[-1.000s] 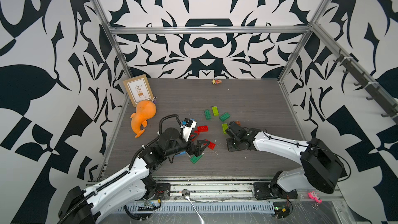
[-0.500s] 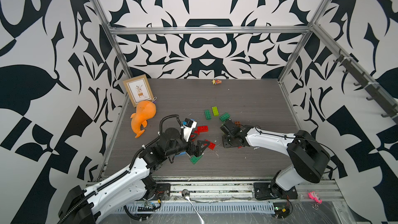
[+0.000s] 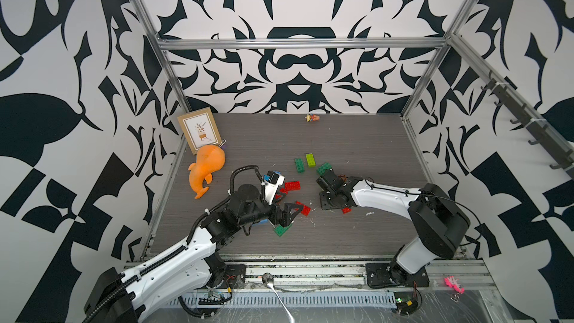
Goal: Assemble a small pinwheel with lego
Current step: Assemble the lego brick at the center of the board.
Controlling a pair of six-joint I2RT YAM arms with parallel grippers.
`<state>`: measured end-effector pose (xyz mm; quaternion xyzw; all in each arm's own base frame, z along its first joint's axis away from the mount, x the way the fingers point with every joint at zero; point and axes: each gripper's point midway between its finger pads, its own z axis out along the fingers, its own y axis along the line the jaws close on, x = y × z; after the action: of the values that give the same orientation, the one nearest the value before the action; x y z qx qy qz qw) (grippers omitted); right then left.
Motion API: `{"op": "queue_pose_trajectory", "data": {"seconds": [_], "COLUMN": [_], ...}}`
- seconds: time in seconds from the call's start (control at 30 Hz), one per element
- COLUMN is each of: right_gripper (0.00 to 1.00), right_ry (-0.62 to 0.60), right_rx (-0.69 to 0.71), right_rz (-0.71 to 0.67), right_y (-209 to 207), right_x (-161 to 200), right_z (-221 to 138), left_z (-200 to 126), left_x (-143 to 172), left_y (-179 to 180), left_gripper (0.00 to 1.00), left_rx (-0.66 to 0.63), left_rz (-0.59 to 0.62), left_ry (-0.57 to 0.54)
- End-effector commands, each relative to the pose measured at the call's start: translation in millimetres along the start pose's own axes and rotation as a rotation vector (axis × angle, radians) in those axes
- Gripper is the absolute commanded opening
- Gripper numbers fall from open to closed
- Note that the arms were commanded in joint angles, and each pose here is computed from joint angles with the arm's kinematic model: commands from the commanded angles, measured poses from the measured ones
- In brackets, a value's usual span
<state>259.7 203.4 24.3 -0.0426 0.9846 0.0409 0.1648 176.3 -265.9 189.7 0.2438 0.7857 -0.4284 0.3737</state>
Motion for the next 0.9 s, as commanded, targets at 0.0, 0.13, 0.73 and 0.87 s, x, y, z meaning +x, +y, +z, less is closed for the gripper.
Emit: {"op": "queue_pose_trajectory", "data": {"seconds": [0.0, 0.13, 0.73, 0.87], "right_gripper": [0.29, 0.33, 0.4, 0.38], "right_ry": [-0.012, -0.008, -0.014, -0.016], "right_rx": [0.021, 0.011, -0.004, -0.01], "right_rz": [0.0, -0.007, -0.002, -0.003], "right_y": [-3, 0, 1, 2], "right_x": [-8, -9, -18, -19], "right_z": [-5, -4, -4, -4], "left_z": [1, 2, 4, 3], "left_x": [3, 4, 5, 5], "left_y": [-2, -1, 0, 1], "left_gripper": [0.99, 0.99, 0.99, 0.99], "left_rx": [0.018, 0.016, 0.011, 0.011], "left_rz": [-0.007, -0.008, -0.008, -0.007], "left_ry": [0.001, 0.005, 0.012, 0.01]}}
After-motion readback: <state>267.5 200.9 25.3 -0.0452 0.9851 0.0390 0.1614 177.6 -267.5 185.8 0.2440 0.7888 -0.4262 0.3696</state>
